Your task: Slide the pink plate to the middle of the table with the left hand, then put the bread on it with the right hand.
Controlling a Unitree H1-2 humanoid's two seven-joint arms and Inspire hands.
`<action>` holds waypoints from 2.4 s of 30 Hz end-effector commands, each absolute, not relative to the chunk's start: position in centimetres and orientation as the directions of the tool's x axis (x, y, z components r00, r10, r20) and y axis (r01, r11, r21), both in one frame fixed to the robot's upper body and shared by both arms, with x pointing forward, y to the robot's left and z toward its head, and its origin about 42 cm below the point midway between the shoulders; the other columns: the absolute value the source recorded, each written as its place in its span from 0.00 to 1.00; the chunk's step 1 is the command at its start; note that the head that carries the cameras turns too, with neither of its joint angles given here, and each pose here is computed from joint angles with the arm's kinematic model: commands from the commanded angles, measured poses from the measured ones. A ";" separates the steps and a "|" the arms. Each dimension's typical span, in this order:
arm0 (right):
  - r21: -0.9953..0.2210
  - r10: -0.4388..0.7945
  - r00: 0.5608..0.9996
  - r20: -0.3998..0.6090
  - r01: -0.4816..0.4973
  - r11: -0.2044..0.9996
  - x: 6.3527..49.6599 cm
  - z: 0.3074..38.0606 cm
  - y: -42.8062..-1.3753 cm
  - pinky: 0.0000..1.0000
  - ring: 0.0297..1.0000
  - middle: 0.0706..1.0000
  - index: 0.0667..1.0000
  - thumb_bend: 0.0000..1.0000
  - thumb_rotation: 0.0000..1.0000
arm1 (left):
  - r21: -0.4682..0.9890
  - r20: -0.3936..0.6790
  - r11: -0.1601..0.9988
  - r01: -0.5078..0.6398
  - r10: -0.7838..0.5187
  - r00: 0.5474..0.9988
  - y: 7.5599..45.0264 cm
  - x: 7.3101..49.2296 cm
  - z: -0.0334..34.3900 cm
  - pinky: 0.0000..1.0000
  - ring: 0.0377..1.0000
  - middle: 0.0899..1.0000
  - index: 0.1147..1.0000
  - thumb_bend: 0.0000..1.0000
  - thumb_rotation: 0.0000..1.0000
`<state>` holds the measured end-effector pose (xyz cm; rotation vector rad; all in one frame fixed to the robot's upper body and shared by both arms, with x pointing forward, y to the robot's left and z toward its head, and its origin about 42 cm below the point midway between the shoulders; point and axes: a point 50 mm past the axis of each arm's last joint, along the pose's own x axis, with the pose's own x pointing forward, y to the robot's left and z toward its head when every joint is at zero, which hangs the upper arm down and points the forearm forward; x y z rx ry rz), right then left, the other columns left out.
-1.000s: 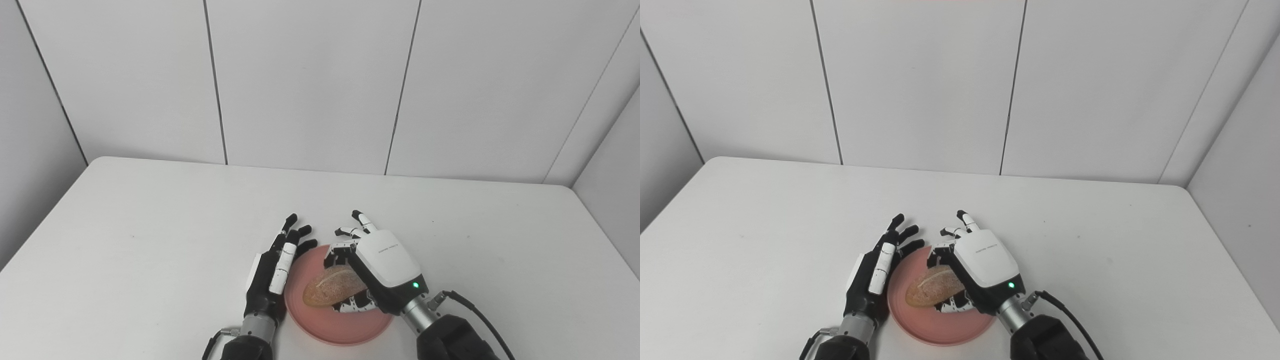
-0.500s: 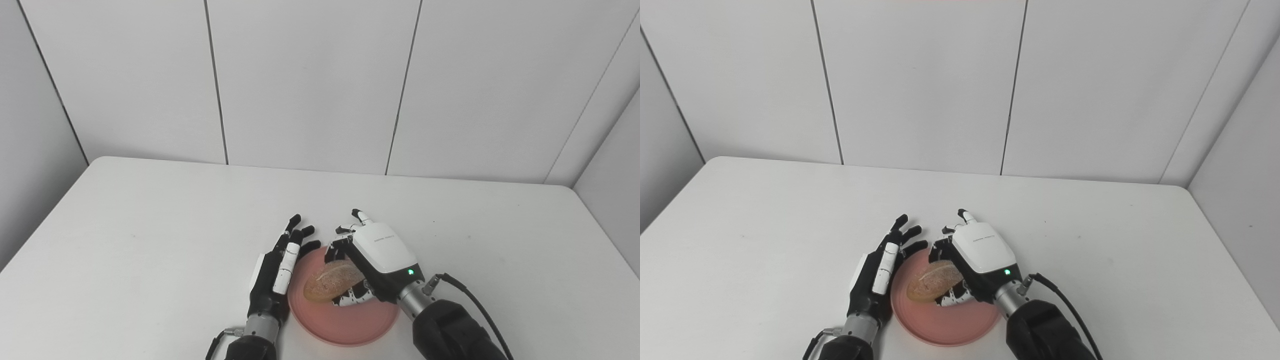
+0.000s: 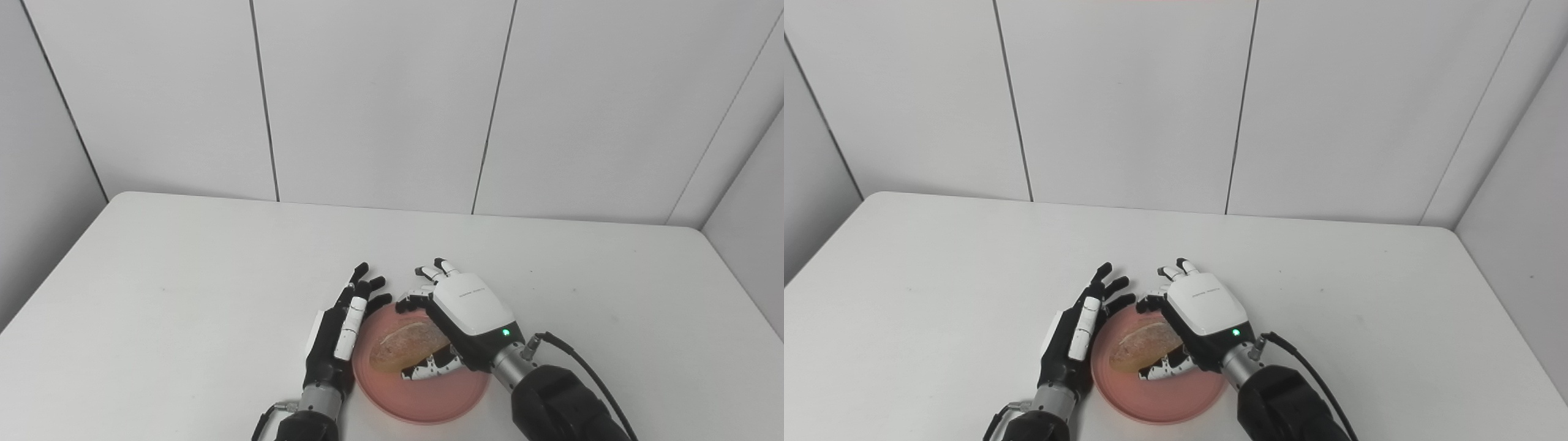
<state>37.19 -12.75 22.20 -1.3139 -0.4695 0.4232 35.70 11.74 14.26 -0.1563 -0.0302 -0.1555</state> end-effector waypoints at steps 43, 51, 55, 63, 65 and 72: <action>-0.352 0.141 0.913 0.384 0.003 0.936 35.9 17.7 -17.2 0.85 0.93 1.00 1.00 0.94 0.99 | 0.047 0.250 0.998 0.030 -0.041 0.967 13.4 35.1 14.8 0.97 0.96 0.96 0.94 0.70 0.89; 0.022 0.010 0.967 0.253 -0.016 1.000 35.8 16.5 -16.5 0.94 0.94 0.97 1.00 0.84 0.99 | 0.048 0.241 0.998 0.050 -0.060 0.969 13.7 35.1 14.6 1.00 1.00 1.00 1.00 0.70 0.95; 0.126 -0.017 0.979 0.201 -0.008 0.992 35.7 16.1 -16.2 0.98 0.95 0.98 1.00 0.90 1.00 | 0.034 0.229 0.998 0.061 -0.067 0.971 13.6 35.0 14.6 1.00 1.00 1.00 1.00 0.72 0.95; 0.116 -0.053 0.984 0.170 0.033 0.993 35.2 15.4 -15.9 1.00 0.96 0.96 1.00 0.85 1.00 | -0.004 0.192 0.997 0.079 -0.077 0.978 13.4 34.6 14.7 1.00 1.00 1.00 1.00 0.76 0.94; 0.102 -0.060 0.983 0.175 0.042 0.994 35.0 15.3 -15.8 1.00 0.97 0.96 1.00 0.82 1.00 | -0.025 0.167 0.996 0.082 -0.077 0.983 13.3 34.6 14.9 1.00 1.00 1.00 1.00 0.78 0.93; -0.012 -0.058 0.980 0.191 0.061 0.998 34.5 14.8 -15.8 1.00 0.98 0.98 1.00 0.85 1.00 | -0.053 0.125 0.995 0.089 -0.082 0.989 13.2 34.4 15.3 1.00 1.00 1.00 1.00 0.80 0.93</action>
